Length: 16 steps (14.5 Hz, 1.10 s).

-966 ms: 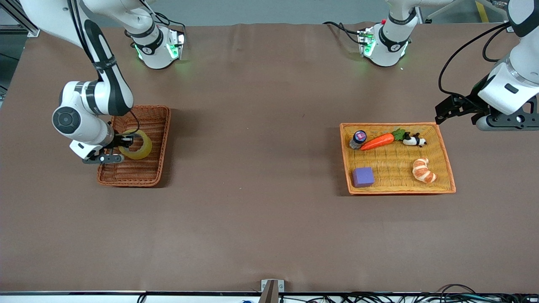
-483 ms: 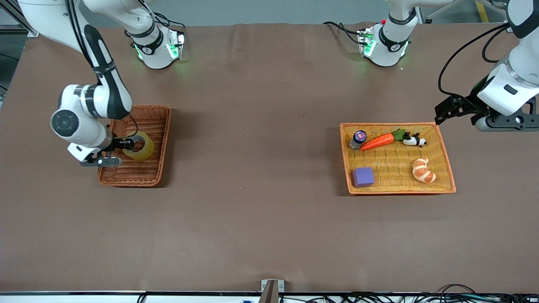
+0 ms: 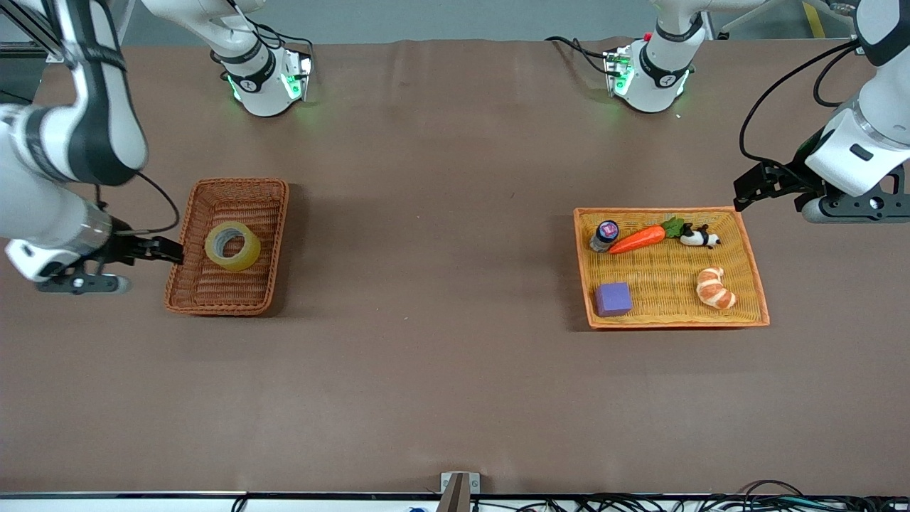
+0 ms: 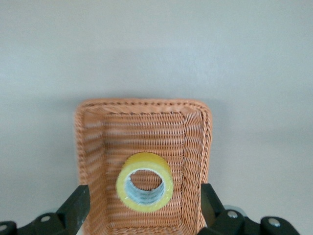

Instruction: Move tape to another basket

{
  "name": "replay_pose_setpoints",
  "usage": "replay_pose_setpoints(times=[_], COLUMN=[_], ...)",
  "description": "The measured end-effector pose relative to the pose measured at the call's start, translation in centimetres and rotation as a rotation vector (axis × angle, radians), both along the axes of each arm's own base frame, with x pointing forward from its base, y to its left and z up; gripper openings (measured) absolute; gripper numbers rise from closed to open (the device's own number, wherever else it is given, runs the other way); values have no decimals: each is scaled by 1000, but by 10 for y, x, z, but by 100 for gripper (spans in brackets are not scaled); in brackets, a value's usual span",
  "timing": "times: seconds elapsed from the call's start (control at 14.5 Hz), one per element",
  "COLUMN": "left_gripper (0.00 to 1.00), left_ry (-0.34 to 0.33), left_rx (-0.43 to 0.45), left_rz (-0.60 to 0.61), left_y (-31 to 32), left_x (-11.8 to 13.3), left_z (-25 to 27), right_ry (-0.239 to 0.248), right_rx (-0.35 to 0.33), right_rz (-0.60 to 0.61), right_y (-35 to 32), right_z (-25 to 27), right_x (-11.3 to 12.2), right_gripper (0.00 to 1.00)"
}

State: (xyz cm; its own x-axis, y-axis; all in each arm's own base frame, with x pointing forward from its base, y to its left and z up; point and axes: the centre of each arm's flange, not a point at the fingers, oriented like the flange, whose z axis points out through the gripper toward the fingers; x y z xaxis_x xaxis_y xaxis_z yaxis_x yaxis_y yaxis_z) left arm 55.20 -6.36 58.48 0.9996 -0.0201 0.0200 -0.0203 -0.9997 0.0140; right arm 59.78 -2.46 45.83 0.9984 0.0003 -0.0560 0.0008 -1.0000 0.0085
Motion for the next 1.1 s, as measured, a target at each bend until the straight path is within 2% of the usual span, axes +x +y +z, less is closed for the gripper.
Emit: replay_pose_setpoints(times=[0.14, 0.41, 0.62, 0.83, 1.1], left_gripper=[100, 100, 100, 100, 100], left_ry=[0, -3, -3, -3, -3], left_rx=[0, 29, 33, 33, 33], left_rz=[0, -6, -8, -9, -9], left_y=[0, 1, 1, 0, 0], left_x=[0, 0, 0, 0, 0], left_z=[0, 0, 0, 0, -1], right_ry=[-11, 9, -20, -33, -8], right_rx=[-3, -1, 11, 13, 10], right_rz=[1, -5, 8, 23, -31], right_y=[0, -4, 1, 10, 11], right_z=[35, 101, 140, 154, 155], right_x=[5, 0, -12, -20, -27], right_gripper=[100, 100, 100, 100, 100])
